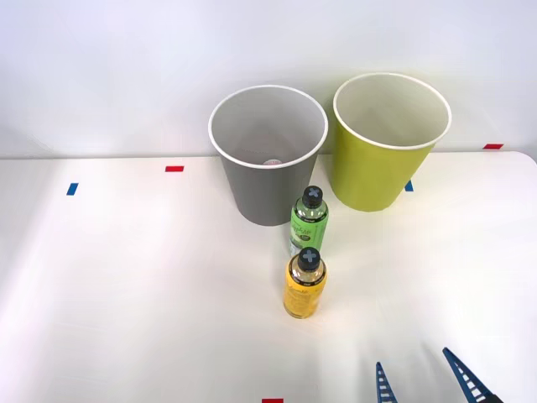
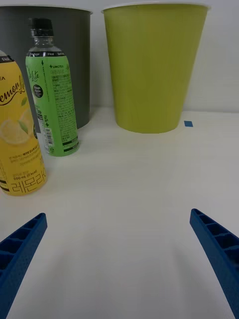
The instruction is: Put cans in the gray bin, plastic bottles in the light green bin
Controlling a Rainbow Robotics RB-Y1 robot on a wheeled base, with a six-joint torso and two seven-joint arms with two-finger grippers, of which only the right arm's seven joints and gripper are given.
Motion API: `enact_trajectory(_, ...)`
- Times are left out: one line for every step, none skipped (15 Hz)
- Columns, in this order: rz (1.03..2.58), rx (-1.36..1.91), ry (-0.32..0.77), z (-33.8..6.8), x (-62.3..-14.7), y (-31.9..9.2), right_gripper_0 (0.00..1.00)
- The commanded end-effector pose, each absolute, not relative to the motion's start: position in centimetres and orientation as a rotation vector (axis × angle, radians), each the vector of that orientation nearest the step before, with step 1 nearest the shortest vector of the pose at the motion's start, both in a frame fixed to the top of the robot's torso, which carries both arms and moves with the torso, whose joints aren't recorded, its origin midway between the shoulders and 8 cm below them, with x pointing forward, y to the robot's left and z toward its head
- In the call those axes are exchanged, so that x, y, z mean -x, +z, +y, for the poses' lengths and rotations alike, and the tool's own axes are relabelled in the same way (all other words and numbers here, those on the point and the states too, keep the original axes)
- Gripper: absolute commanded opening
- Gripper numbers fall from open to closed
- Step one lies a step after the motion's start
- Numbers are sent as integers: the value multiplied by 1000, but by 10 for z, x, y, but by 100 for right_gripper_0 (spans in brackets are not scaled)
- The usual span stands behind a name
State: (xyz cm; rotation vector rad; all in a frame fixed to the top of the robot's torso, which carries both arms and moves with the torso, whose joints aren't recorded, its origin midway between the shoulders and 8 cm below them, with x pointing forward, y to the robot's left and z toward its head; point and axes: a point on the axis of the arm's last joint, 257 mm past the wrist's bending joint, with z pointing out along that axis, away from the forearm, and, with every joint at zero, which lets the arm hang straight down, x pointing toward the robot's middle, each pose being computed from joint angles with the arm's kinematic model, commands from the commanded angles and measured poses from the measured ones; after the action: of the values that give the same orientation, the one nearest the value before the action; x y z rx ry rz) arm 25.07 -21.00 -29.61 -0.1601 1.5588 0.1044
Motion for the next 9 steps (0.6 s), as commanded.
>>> enact_trajectory(1559, 160, 104, -210, -251, -296, 100)
enact_trajectory(1559, 160, 104, -210, -251, -296, 100)
enact_trajectory(1599, 163, 98, -213, -249, -314, 100)
enact_trajectory(1594, 184, 97, -212, -246, -314, 100)
enact_trajectory(1572, 208, 107, -208, -246, -306, 100)
enact_trajectory(1554, 231, 121, -204, -247, -297, 100)
enact_trajectory(1541, 253, 144, -199, -247, -290, 100)
enact_trajectory(1528, 280, 191, -189, -246, -284, 100)
enact_trajectory(1514, 315, 229, -179, -245, -278, 100)
